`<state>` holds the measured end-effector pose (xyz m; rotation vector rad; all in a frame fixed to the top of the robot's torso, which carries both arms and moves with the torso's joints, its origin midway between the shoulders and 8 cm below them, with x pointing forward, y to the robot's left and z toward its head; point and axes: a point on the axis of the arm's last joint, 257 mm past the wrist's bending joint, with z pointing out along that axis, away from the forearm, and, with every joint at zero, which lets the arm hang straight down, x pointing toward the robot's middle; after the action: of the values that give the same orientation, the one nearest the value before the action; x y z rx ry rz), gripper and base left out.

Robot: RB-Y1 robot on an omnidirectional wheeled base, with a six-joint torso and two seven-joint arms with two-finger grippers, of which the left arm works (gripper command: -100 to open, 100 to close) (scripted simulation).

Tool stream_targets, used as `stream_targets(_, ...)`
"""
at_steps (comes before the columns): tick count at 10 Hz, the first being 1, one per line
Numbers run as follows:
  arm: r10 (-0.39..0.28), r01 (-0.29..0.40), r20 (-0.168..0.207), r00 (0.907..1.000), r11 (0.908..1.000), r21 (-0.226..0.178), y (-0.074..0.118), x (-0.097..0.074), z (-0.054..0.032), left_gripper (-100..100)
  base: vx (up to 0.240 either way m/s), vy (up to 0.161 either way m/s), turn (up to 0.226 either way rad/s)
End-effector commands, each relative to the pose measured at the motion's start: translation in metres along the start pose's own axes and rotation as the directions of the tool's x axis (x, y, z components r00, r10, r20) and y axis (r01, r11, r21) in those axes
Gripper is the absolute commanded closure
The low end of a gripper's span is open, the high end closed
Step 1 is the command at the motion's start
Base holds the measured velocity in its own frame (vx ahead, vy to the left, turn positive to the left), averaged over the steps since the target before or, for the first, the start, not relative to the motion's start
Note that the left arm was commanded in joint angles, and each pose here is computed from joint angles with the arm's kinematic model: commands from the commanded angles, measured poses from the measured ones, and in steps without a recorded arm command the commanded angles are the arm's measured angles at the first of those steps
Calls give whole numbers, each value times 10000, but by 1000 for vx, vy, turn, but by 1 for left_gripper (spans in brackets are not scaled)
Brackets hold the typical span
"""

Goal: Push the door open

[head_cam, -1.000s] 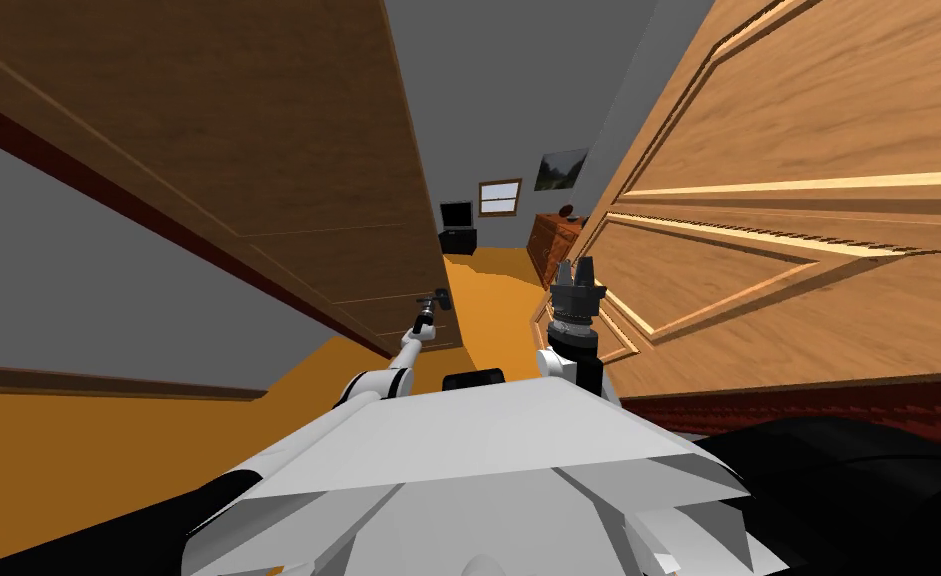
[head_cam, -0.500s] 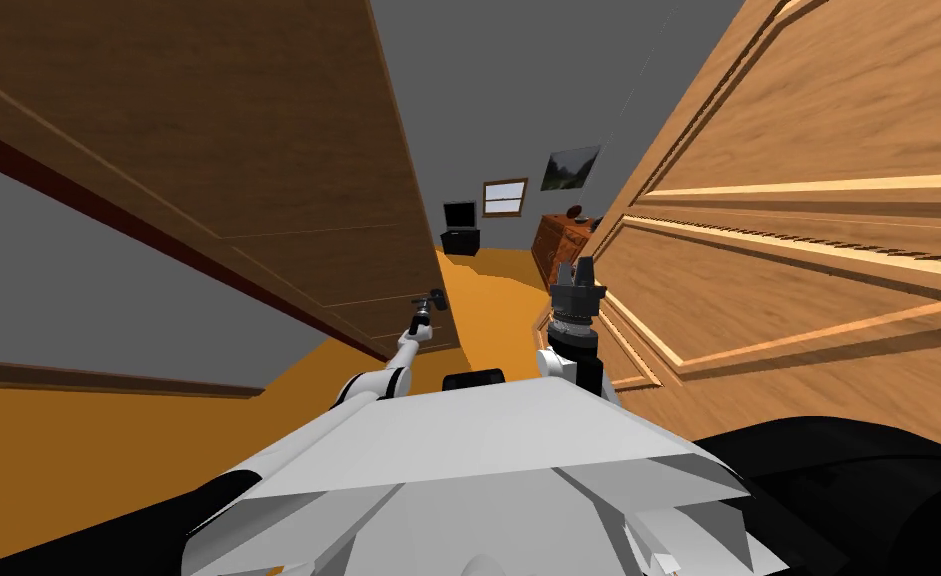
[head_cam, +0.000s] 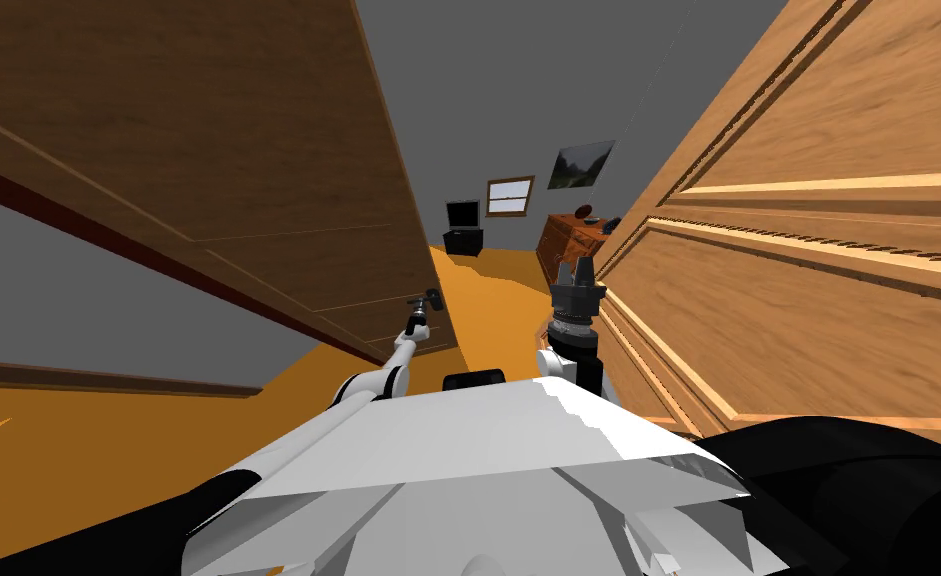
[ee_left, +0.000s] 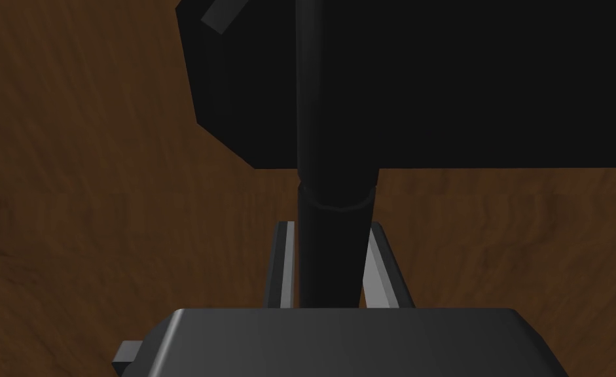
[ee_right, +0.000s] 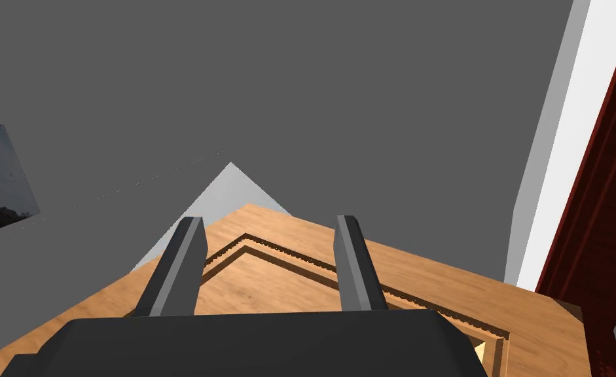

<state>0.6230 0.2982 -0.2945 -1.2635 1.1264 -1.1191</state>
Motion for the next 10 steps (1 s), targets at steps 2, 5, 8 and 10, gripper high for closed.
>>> stream_targets(2,-2,2,54,10000,10000,-1,1,-38,-1,100,136,-26,58)
stream_targets(5,-5,5,167,9999,10000,-3,3,-119,-5,100,204,-50,97)
stream_targets(8,-9,9,304,9995,10000,-4,4,-218,-10,100,205,-65,111)
stream_targets(10,-12,12,409,9992,10000,-4,5,-293,-14,100,178,-90,117)
